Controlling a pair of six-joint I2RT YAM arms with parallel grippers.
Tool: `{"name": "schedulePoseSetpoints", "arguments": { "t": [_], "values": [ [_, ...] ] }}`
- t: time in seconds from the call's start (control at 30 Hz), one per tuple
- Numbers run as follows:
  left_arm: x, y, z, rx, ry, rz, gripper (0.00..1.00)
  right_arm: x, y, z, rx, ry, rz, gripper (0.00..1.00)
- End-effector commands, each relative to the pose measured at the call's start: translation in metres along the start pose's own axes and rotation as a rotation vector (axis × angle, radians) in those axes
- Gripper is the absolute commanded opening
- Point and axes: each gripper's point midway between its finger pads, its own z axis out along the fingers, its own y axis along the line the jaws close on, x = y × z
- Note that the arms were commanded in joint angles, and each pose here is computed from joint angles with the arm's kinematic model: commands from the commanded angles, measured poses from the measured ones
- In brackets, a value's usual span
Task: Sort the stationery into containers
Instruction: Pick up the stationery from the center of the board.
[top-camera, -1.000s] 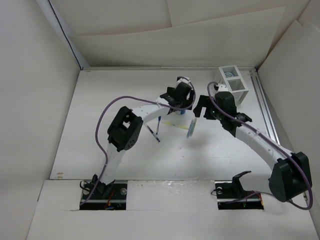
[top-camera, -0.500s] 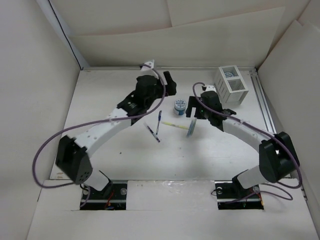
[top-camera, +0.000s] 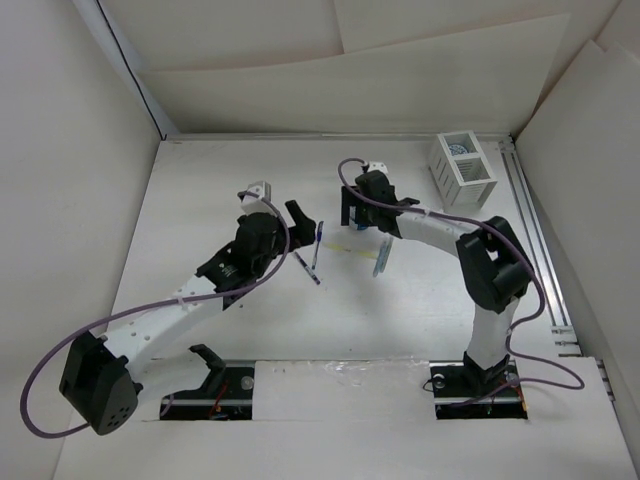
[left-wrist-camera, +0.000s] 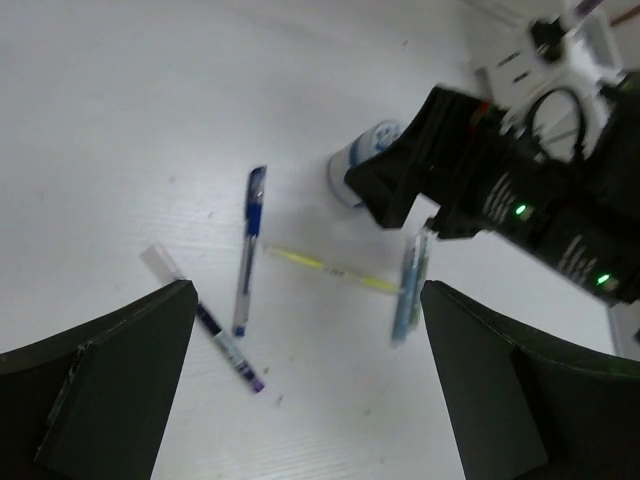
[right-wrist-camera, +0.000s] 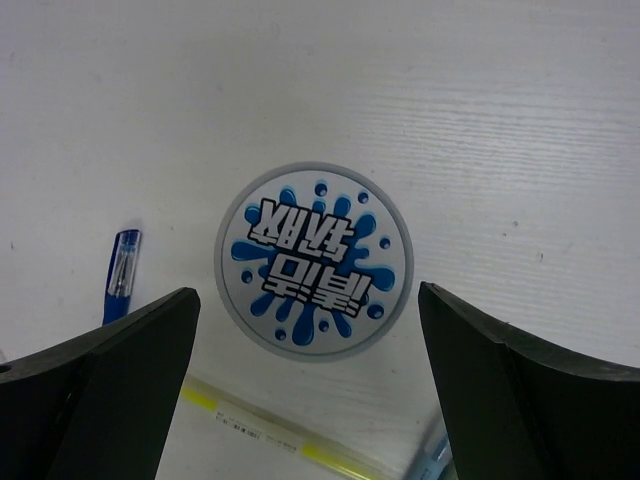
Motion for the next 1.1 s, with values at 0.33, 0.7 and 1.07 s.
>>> {"name": "schedulePoseSetpoints", "arguments": {
  "t": [0.33,0.7,1.07],
  "values": [
    [0.090,0.078,-0.013,-0.173,0.178,0.019,0.77,-0.036,0.005,0.011,0.142,-0.073,-0.059,0.87],
    [0.117,0.092,-0.006,-0.213,0.232,0.058,0.76,-0.043,0.008,0.007,0.141,-0.075,-0.049,0.45],
    [0.120,0.090,0.003,-0.217,0.239,0.071,0.70,-0.232,-0.095,-0.093,0.197,-0.380,0.174,0.40]
  ]
}}
